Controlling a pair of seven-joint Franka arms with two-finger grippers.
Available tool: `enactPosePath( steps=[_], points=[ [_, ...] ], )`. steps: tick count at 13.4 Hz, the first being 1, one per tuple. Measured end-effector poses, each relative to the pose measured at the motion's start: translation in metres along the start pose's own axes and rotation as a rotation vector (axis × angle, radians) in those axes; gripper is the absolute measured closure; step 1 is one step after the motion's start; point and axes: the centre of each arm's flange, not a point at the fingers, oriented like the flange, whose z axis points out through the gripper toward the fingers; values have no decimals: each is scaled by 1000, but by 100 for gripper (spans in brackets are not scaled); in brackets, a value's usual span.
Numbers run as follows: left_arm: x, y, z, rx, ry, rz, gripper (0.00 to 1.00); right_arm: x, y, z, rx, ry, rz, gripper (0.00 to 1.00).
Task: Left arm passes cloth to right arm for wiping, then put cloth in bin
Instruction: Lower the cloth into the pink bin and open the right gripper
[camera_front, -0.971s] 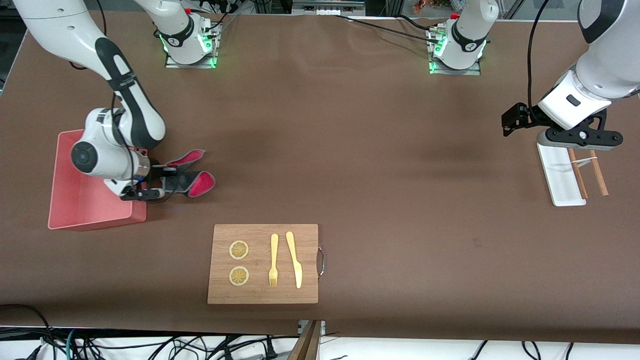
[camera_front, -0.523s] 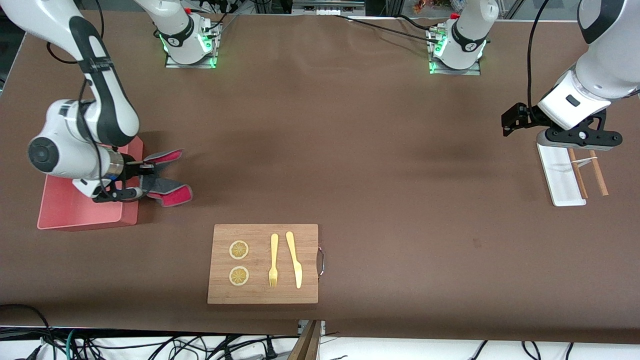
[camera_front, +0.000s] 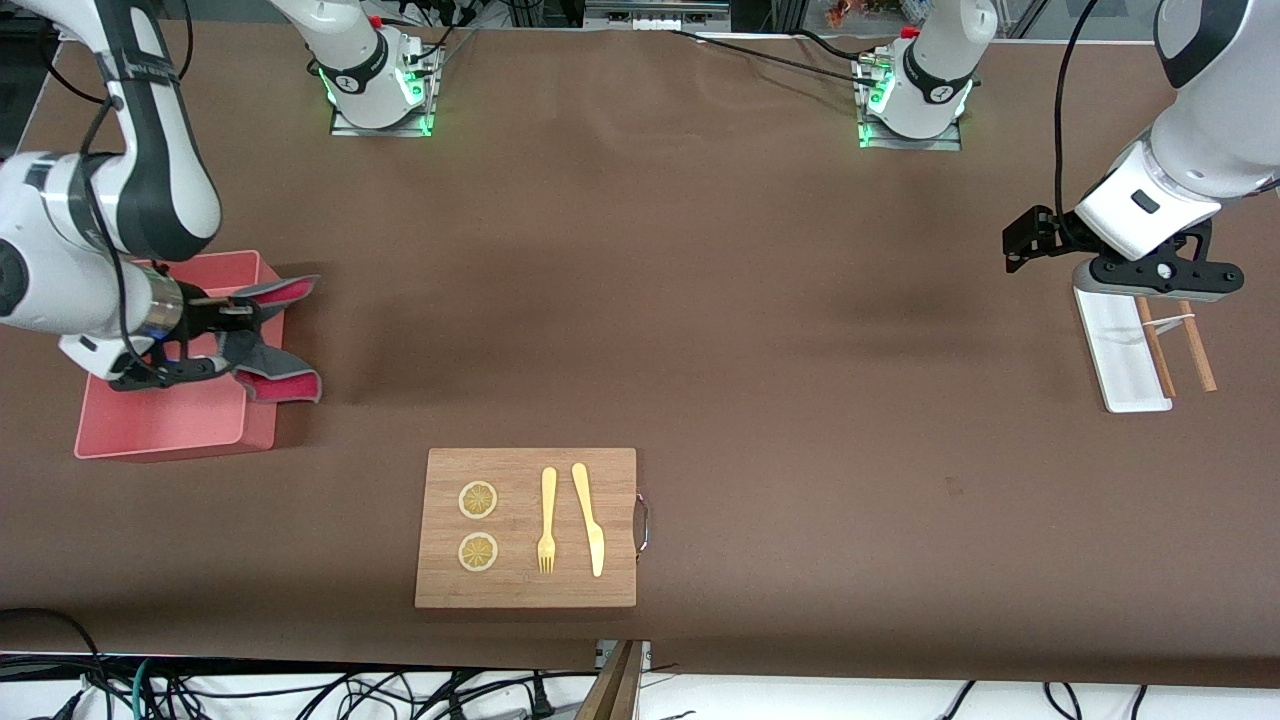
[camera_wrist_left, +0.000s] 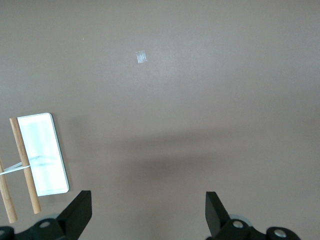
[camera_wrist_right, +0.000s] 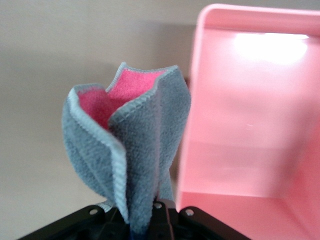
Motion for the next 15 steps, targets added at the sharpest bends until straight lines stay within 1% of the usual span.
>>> enactPosePath(
  steps=[1,3,6,7,9,12,13,14,15],
  points=[
    [0,0,0,0,0,0,0,-6,10,-8,-12,8,-7,95],
    [0,0,0,0,0,0,0,-18,39,-14,-23,14,16,95],
    [0,0,0,0,0,2,0,-33,78,-9,-27,5,15,95],
    [0,0,0,0,0,3,0,-35,83,-8,-27,4,12,91],
    [0,0,0,0,0,3,0,-35,82,-8,-27,4,10,71],
    [0,0,0,0,0,4,0,-35,80,-16,-26,24,11,40],
    [0,0,0,0,0,4,0,-38,79,-25,-28,36,11,28],
    [0,0,0,0,0,4,0,-42,75,-37,-30,47,8,19],
    [0,0,0,0,0,4,0,-48,68,-53,-32,59,1,7]
  ],
)
